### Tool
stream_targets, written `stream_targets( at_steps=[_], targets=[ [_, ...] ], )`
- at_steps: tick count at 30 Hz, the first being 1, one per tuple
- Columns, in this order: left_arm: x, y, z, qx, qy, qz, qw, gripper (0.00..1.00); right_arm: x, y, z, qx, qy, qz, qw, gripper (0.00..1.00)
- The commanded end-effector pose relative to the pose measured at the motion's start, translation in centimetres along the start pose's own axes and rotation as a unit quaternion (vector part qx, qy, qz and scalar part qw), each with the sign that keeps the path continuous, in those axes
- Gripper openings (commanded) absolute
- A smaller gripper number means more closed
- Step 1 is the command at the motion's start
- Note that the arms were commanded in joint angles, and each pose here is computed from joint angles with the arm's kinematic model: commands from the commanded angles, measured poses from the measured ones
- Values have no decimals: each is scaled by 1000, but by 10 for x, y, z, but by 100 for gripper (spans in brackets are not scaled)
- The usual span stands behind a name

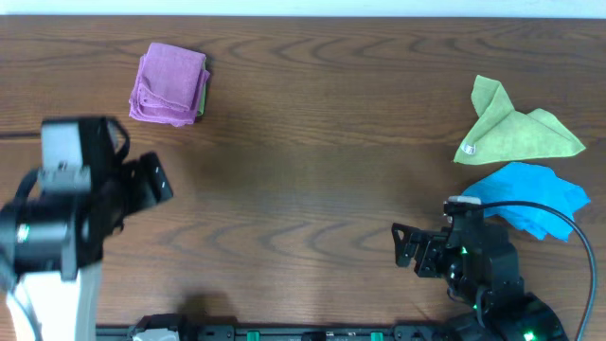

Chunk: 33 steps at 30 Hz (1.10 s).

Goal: Fold the cloth

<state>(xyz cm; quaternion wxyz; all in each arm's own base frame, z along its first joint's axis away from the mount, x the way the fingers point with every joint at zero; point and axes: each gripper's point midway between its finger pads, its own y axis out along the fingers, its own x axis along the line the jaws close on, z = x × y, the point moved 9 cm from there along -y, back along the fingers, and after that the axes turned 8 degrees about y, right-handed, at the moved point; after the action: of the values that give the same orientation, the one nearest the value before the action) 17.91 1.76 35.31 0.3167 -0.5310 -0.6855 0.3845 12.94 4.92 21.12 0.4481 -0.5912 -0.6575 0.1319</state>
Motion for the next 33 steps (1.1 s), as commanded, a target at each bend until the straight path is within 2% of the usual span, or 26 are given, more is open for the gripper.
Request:
stream_targets(
  at_steps=[1,8,13,19,24,28,33],
  targets=[
    [9,-28,20,-35,5,-8,999,95,-2,0,0,-5,10,7,1000,99],
    [23,-73,71,-110,-5,-5,994,95,-2,0,0,-5,10,7,1000,99],
    [27,-78,90,-135,-6,-4,991,95,-2,0,0,-5,10,7,1000,99],
    [24,-47,99,-143,-7,2,990,95,-2,0,0,-5,10,7,1000,99],
    [20,-12,108,-190,-11,18,982,95,-2,0,0,-5,9,7,1000,99],
    [18,9,115,-228,3,21,973,95,-2,0,0,-5,10,7,1000,99],
    [16,41,129,-240,29,16,970,95,-2,0,0,-5,10,7,1000,99]
  ],
)
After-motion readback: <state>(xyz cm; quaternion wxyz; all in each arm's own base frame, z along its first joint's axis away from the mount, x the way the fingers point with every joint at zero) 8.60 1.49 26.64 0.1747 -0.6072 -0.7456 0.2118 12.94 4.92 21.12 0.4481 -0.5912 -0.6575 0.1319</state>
